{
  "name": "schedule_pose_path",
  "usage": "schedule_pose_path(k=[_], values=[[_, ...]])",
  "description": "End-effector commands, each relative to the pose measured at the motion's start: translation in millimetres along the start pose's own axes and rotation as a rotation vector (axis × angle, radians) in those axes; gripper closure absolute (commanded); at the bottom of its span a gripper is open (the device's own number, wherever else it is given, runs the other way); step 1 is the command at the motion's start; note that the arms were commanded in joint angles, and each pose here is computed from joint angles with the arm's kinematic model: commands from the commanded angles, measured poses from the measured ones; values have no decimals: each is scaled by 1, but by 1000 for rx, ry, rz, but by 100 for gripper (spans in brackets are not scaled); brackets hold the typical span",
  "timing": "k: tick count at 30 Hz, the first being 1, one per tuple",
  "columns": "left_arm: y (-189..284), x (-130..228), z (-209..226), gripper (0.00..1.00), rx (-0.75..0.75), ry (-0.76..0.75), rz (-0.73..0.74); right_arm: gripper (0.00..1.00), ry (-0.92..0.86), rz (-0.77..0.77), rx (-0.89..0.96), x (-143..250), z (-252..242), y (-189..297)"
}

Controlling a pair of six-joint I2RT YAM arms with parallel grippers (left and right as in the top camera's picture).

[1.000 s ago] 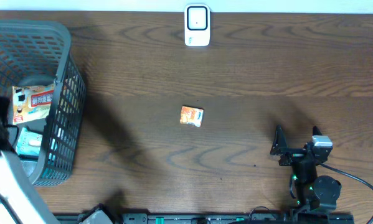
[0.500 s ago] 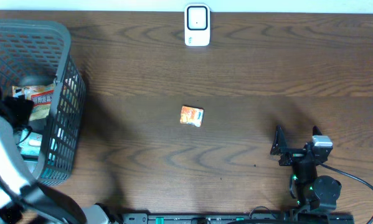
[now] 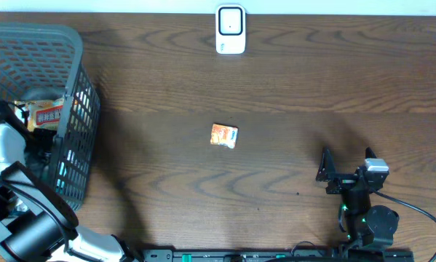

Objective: Scan the item barcode
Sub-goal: 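Reach the left gripper back into the basket and grasp the mint-green pack, then carry the mint-green pack out and release it beside the orange pack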

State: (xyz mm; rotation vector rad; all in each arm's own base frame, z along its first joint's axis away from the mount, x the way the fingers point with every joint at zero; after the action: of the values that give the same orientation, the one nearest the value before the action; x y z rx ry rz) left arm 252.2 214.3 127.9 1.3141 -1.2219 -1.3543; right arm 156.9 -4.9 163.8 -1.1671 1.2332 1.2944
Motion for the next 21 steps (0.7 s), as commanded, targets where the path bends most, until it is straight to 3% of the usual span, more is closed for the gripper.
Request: schedule_pose_path(k=[1,5,8,10,14,21], values=[[-22,10,9,5,-27,10,13,1,-8,5,-1,1,0,0],[-36,19,16,38,-31,10,17,1,-8,5,-1,1,0,0],[-38,22,19,73,-40,8,31,1,-8,5,-1,1,0,0],[-34,22,19,78,-33,9,24,1,-8,5,-1,1,0,0],[-10,14,14,80,22,-3,-29,1,-8,5,-1,1,0,0],[90,-4,8,80,221,17,-221,1,-8,5,-1,1,0,0]])
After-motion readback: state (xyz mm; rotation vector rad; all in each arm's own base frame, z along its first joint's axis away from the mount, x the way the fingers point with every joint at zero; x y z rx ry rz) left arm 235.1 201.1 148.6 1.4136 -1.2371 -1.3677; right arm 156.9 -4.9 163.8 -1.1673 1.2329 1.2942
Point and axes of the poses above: each gripper's point midway between its finger pads, its own y axis back along the fingers, its own z axis along the line the jaws close on, x = y × z, the point moved 9 cm from there along y, back along the fingers, and after that the axes turned 6 degrees about y, right-handed, at the moved point
